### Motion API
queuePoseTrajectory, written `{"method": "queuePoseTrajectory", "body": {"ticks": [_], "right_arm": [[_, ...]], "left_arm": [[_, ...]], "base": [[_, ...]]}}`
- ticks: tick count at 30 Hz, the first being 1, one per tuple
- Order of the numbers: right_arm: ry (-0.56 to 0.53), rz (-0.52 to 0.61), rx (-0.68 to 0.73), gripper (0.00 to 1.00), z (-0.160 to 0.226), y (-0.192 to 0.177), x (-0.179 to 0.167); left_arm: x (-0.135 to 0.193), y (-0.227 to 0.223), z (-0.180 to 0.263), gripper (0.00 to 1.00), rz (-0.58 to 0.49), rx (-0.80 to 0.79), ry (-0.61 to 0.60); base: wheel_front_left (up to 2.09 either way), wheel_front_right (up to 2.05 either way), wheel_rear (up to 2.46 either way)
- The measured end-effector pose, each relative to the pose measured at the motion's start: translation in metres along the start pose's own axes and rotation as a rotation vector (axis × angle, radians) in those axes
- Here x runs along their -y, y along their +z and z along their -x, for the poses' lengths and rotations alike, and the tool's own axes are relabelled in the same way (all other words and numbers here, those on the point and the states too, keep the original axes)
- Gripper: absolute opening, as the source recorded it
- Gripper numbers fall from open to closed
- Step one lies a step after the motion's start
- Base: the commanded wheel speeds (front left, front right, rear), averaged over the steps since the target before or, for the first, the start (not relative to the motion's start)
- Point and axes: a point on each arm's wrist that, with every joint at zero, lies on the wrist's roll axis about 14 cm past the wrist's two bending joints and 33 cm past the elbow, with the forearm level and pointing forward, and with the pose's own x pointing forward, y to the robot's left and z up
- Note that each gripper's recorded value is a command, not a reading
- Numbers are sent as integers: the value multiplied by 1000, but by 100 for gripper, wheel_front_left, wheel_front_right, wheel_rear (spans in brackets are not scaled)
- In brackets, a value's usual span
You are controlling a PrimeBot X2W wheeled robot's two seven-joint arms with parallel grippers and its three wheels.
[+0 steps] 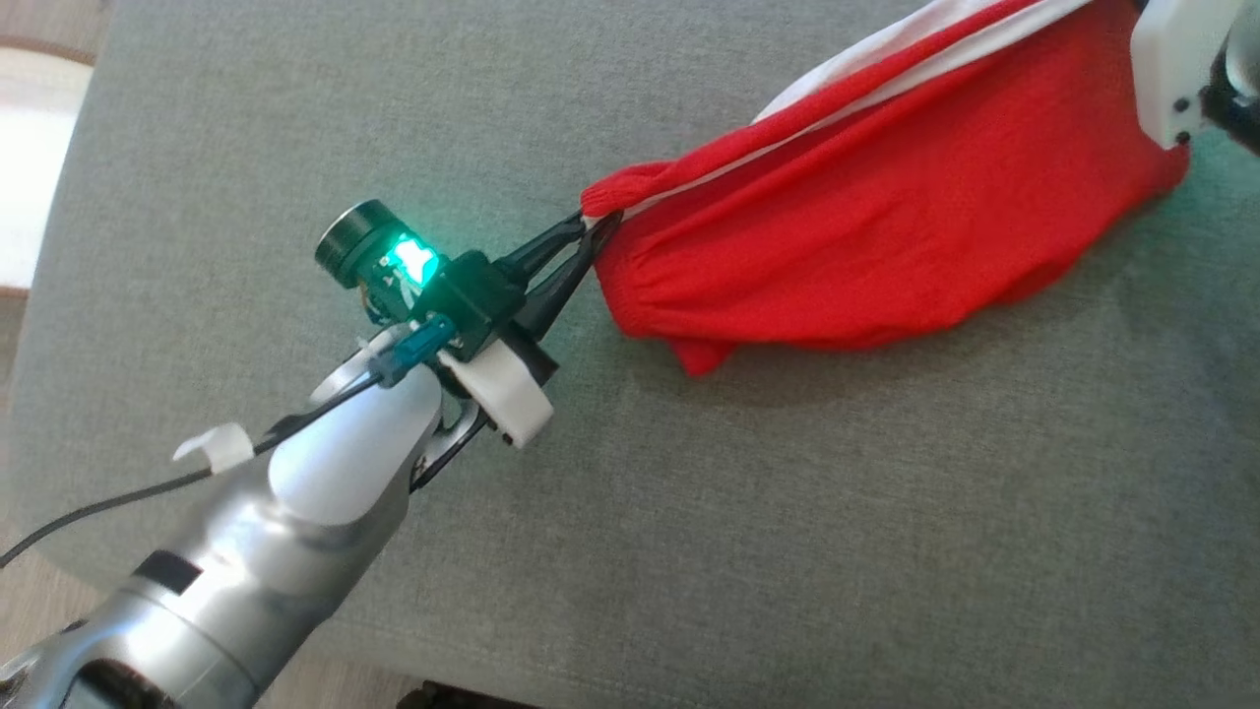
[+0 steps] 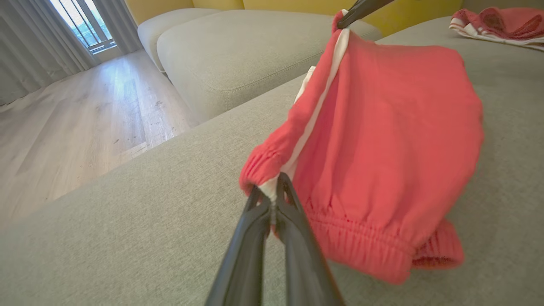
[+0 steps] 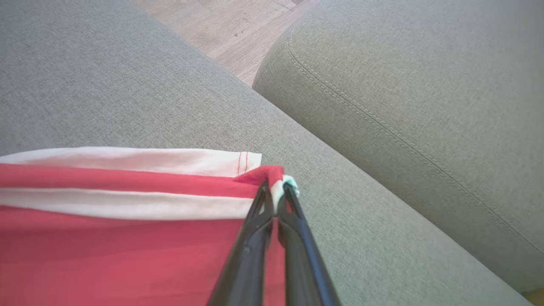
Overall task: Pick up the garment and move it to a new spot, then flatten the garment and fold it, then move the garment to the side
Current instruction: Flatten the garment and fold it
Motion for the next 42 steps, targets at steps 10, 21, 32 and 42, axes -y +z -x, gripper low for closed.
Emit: {"method": "queuePoseTrajectory", "body": {"ticks": [10, 21, 32, 42], "right_arm": [[30, 18, 19, 100, -21, 2, -17], [-5, -28, 198, 100, 1, 36, -9], [-142, -160, 591, 100, 96, 92, 33], [-246, -351, 711, 100, 160, 48, 37]], "left_arm": [[5, -15, 0, 78, 11, -41, -7], [-11, 11, -3, 100, -9, 29, 42], [-36, 84, 21, 100, -1, 255, 200], [-30, 118, 51, 100, 130, 414, 313]], "base": [[0, 0, 0], [0, 0, 0], [0, 0, 0], [0, 0, 0]]}}
